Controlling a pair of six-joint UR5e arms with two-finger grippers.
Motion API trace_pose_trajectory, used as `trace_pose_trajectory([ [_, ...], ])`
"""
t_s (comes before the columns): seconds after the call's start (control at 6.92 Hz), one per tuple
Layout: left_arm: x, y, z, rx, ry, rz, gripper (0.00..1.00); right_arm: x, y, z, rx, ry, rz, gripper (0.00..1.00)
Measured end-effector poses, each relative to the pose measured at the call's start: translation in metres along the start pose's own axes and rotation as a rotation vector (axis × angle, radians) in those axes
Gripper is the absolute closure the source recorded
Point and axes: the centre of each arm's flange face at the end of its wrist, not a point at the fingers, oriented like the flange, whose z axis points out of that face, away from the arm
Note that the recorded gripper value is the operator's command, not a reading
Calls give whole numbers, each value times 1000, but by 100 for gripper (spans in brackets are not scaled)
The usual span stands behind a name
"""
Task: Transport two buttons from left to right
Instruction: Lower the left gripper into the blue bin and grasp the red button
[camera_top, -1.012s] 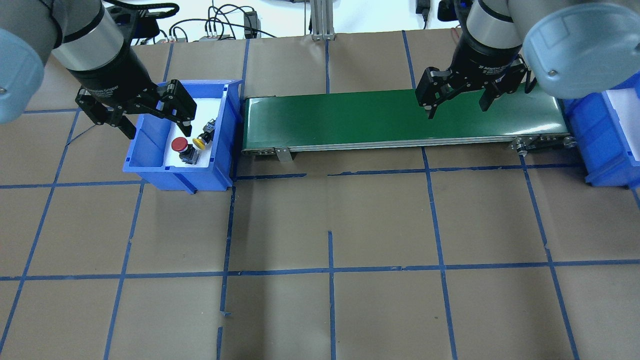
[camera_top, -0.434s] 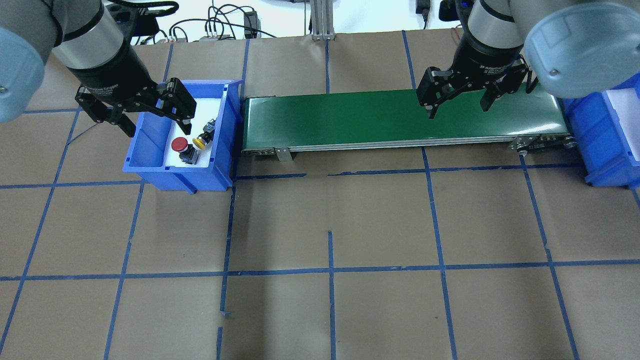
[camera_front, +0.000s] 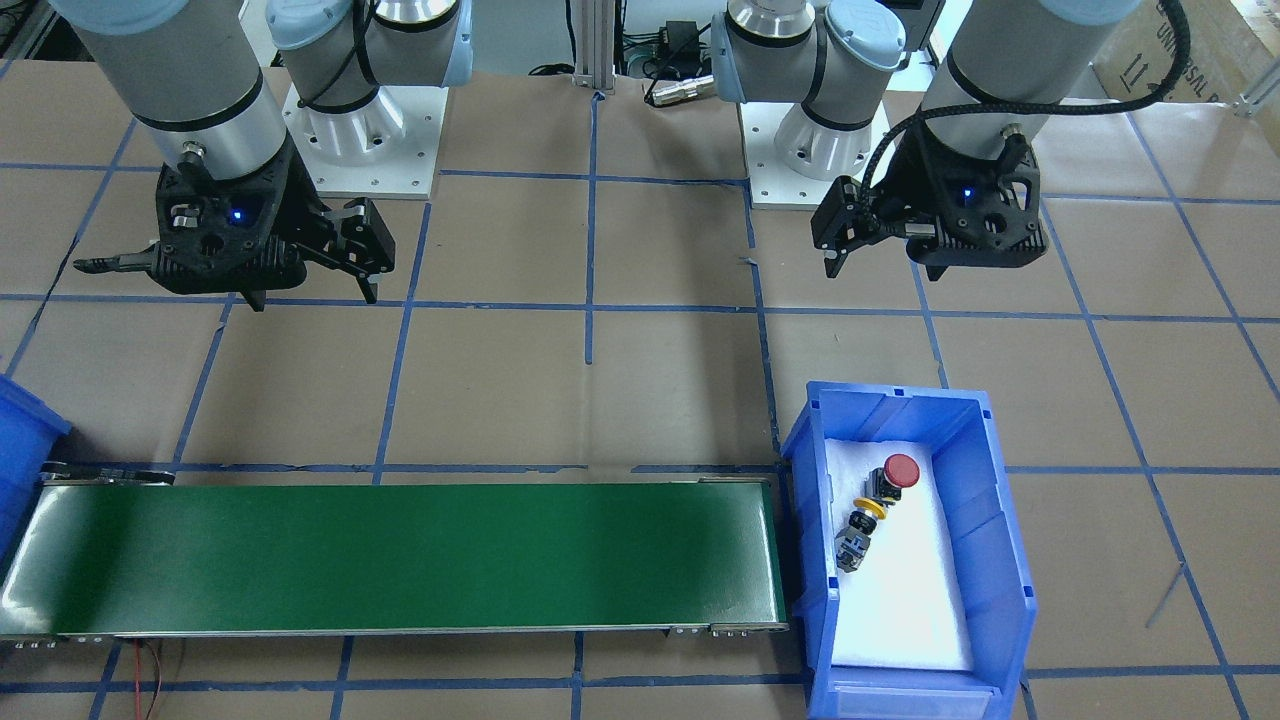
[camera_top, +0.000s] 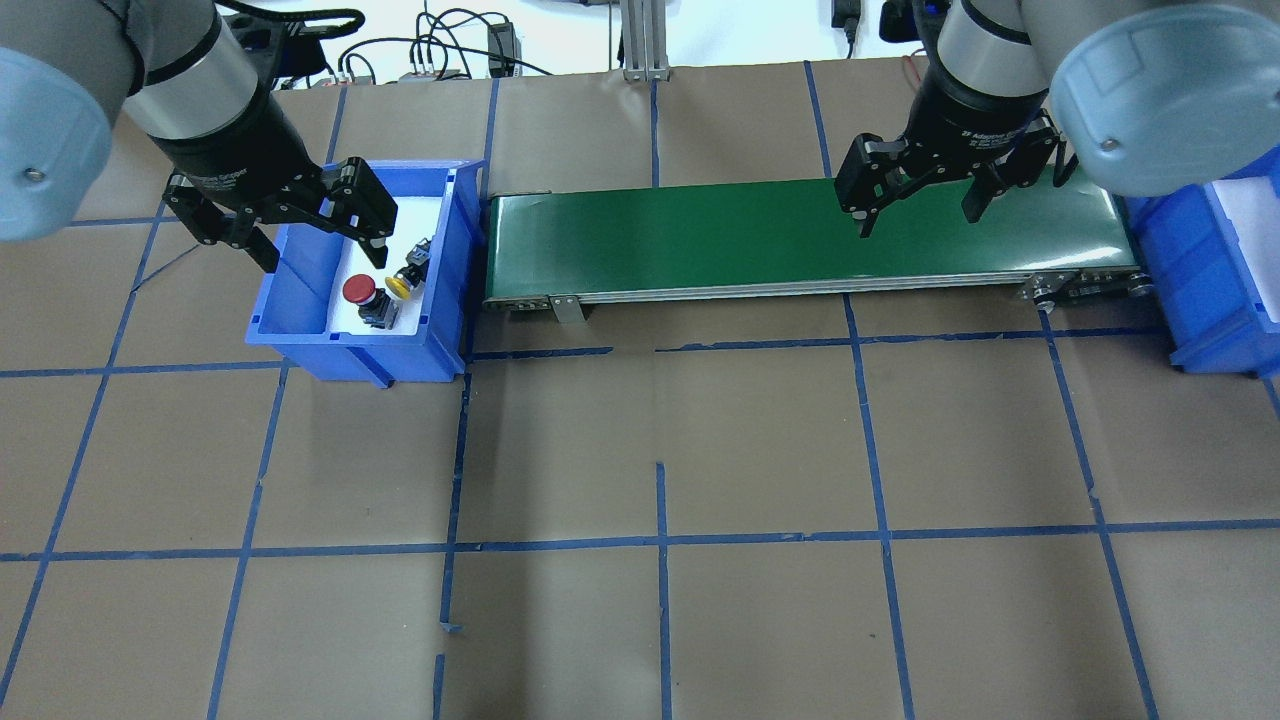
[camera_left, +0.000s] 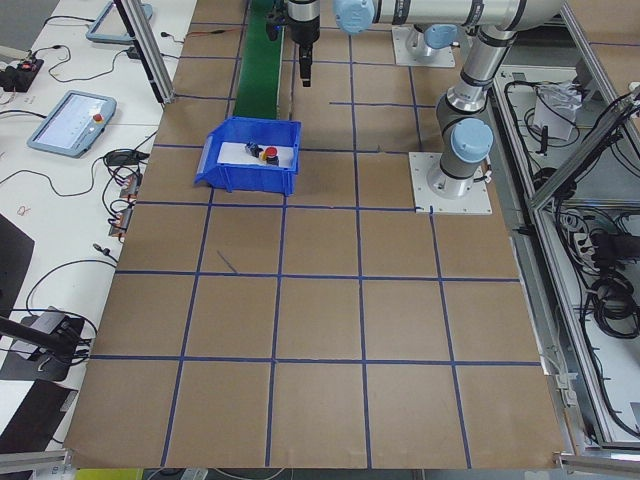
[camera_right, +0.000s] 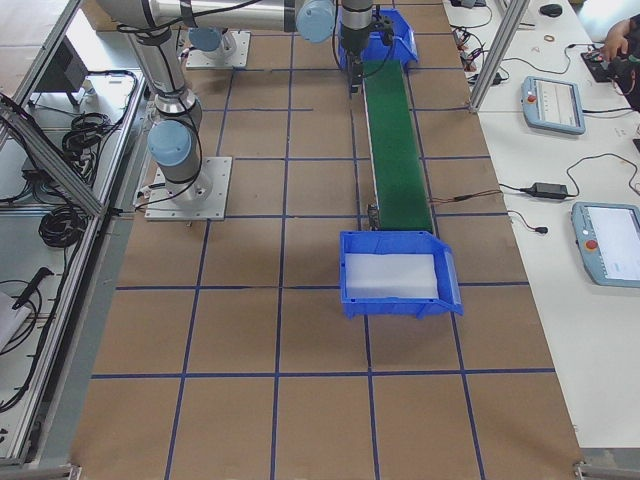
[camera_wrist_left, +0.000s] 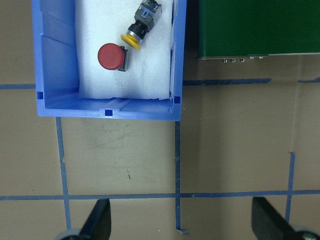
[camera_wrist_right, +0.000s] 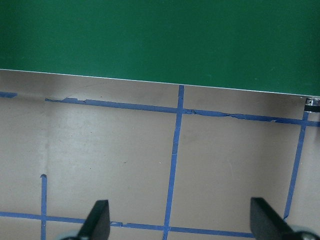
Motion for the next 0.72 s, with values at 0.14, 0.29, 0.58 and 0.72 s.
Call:
trace_pose_trajectory([
  [0.14, -2, -16, 13, 4, -3, 6, 1, 0, 0, 0, 0, 0, 1, 0],
  [0.29, -5, -36, 32, 3, -6, 23, 1, 0, 0, 0, 0, 1, 1, 0],
  [0.58, -32, -70, 64, 36, -6, 56, 1, 0, 0, 0, 1, 2, 1, 0],
  [0.72, -49, -80, 79, 31, -1, 47, 1, 0, 0, 0, 1, 2, 1, 0],
])
